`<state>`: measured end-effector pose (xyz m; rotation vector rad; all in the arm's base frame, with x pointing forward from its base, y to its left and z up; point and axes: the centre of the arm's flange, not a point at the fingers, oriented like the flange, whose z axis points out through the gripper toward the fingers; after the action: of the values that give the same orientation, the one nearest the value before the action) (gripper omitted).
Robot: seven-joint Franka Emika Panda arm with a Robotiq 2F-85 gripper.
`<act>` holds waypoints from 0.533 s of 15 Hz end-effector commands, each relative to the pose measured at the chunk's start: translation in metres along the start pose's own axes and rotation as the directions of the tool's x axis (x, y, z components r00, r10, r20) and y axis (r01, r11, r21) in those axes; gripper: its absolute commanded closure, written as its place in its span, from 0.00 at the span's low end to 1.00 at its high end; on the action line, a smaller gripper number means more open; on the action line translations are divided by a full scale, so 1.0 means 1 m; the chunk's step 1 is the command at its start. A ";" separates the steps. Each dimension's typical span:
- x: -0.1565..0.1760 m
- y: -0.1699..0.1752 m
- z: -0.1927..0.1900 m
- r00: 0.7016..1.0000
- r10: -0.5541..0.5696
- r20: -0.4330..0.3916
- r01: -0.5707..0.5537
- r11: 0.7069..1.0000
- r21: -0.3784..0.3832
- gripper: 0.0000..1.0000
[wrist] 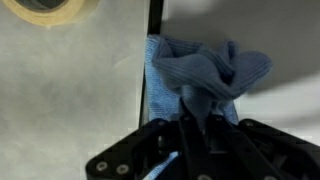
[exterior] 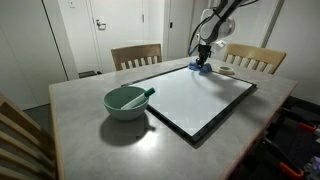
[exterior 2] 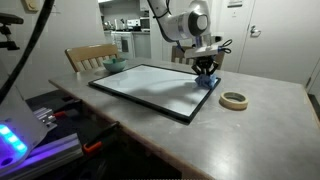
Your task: Move the bowl to the left of the white board then use the blue towel to erase the white board
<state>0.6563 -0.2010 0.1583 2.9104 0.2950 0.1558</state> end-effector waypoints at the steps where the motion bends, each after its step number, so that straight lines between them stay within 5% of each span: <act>1: -0.001 -0.003 0.001 1.000 0.005 0.007 -0.005 1.000 0.030 0.64; 8: 0.015 -0.006 -0.064 0.999 -0.029 -0.024 0.029 1.000 0.007 0.16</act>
<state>0.6641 -0.1904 0.1811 2.9122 0.3042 0.1983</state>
